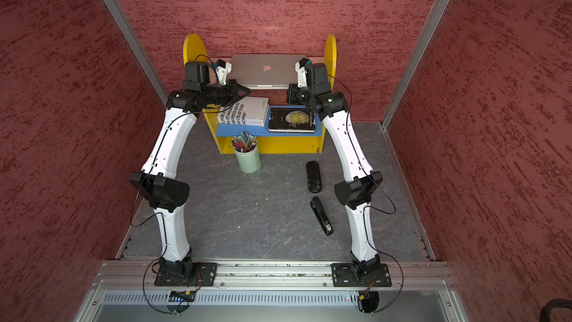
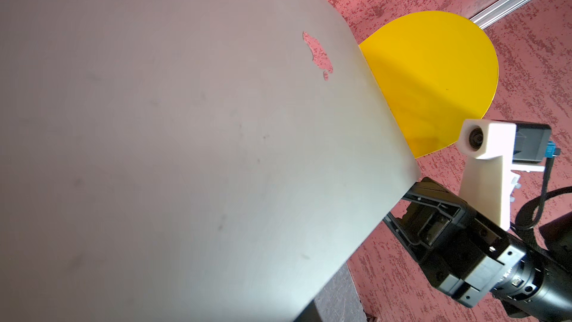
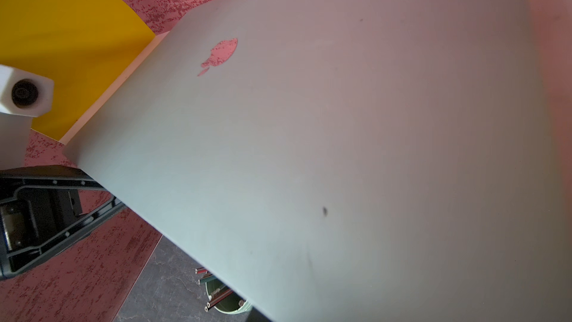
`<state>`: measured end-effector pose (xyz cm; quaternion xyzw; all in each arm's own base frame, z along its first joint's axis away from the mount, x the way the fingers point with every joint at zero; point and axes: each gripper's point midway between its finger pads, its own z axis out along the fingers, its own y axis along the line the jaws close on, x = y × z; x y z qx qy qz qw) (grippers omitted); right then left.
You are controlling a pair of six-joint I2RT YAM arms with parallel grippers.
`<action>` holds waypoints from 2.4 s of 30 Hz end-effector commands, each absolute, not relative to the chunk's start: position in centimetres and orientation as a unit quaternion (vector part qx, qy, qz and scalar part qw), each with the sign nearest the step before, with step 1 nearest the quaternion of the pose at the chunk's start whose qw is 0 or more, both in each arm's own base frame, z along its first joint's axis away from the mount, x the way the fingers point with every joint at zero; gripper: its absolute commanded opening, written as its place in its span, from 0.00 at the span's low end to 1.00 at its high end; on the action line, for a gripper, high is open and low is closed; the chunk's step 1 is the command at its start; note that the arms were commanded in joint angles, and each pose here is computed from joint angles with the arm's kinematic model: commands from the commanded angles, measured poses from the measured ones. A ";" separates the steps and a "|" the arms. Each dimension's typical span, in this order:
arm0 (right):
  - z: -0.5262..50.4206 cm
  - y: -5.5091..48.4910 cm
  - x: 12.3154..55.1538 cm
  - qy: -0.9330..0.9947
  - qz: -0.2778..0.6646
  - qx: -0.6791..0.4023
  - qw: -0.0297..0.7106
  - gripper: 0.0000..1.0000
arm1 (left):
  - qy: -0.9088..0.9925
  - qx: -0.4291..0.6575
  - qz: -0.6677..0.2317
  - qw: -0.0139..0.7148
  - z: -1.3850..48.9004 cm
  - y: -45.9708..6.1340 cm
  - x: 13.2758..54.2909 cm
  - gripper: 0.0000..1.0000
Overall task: Close the laptop lid and set it aside
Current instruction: Place the laptop on the shelf.
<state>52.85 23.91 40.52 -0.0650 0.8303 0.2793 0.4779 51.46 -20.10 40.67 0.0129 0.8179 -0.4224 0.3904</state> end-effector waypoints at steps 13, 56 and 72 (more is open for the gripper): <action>42.9 21.6 54.9 0.799 0.313 -0.045 0.511 0.00 | 0.803 0.019 -0.427 0.416 42.5 -19.7 51.8 0.00; 46.3 22.2 51.7 0.753 0.490 -0.084 0.431 0.00 | 0.801 0.023 -0.430 0.417 43.3 -19.7 50.9 0.00; 47.9 21.3 47.8 0.756 0.482 -0.089 0.434 0.12 | 0.789 0.030 -0.438 0.429 45.7 -19.3 48.0 0.07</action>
